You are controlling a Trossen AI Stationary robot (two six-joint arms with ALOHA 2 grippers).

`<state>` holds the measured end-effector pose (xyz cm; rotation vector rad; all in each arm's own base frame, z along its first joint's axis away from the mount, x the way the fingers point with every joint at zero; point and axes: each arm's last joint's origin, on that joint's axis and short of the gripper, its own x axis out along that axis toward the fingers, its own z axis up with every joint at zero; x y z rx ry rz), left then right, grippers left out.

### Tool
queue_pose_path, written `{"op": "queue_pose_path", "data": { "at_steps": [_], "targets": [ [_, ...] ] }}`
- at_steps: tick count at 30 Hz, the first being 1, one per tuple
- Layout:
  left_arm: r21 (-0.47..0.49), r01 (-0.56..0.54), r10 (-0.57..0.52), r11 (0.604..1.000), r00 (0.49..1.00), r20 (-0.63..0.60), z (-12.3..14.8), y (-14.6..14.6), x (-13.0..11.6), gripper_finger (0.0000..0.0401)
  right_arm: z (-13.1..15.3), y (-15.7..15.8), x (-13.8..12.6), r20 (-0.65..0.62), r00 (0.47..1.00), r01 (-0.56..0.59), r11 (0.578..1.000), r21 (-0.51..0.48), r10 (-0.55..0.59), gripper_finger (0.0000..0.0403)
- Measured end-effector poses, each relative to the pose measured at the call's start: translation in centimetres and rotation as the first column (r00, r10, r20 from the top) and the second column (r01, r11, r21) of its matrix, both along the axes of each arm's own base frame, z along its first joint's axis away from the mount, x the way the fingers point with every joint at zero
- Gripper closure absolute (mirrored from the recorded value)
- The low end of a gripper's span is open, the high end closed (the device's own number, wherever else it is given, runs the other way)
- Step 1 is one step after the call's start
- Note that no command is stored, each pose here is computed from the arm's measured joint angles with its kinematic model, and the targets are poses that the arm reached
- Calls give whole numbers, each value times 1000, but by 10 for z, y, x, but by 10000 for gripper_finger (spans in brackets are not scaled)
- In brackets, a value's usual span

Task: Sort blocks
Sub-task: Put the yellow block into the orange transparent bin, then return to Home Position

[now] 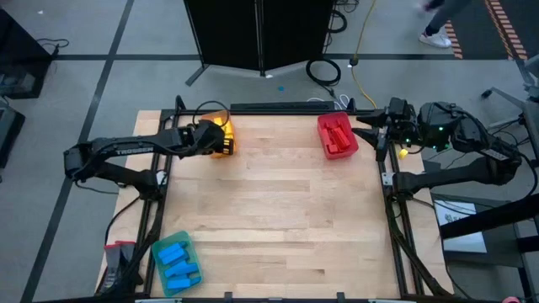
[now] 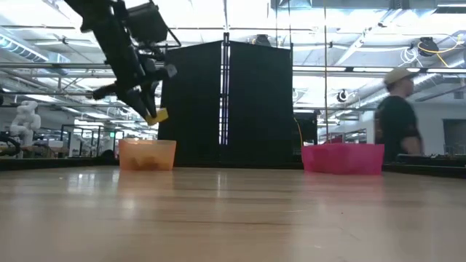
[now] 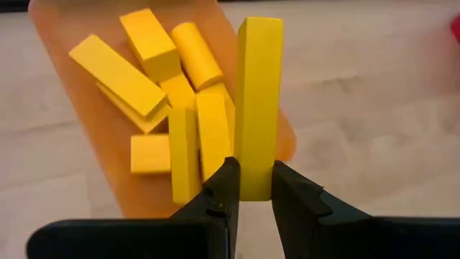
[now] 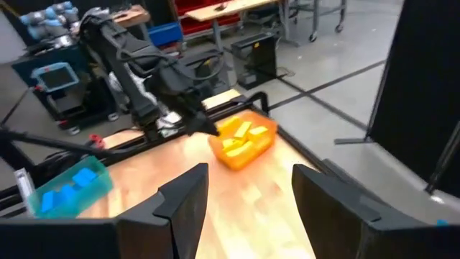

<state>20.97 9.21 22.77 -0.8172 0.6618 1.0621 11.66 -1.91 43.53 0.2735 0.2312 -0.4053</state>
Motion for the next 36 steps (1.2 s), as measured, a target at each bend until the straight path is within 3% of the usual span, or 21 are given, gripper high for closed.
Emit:
{"op": "queue_pose_path", "data": {
  "at_steps": [6,16,22,36],
  "targets": [
    [22,-67,67,997,997,30,-26,14,-3,337,0,1,0,5,1000,-22,999,30,22,204],
    [-58,-67,71,996,995,71,-59,30,1,342,-4,3,-1,-37,996,-78,996,41,79,204],
    [-76,-44,51,996,995,88,-60,28,3,321,0,3,-3,-6,996,-94,996,6,94,204],
    [-142,58,-35,988,987,159,-49,24,5,241,6,7,-40,73,992,-102,994,-36,104,204]
  ]
}}
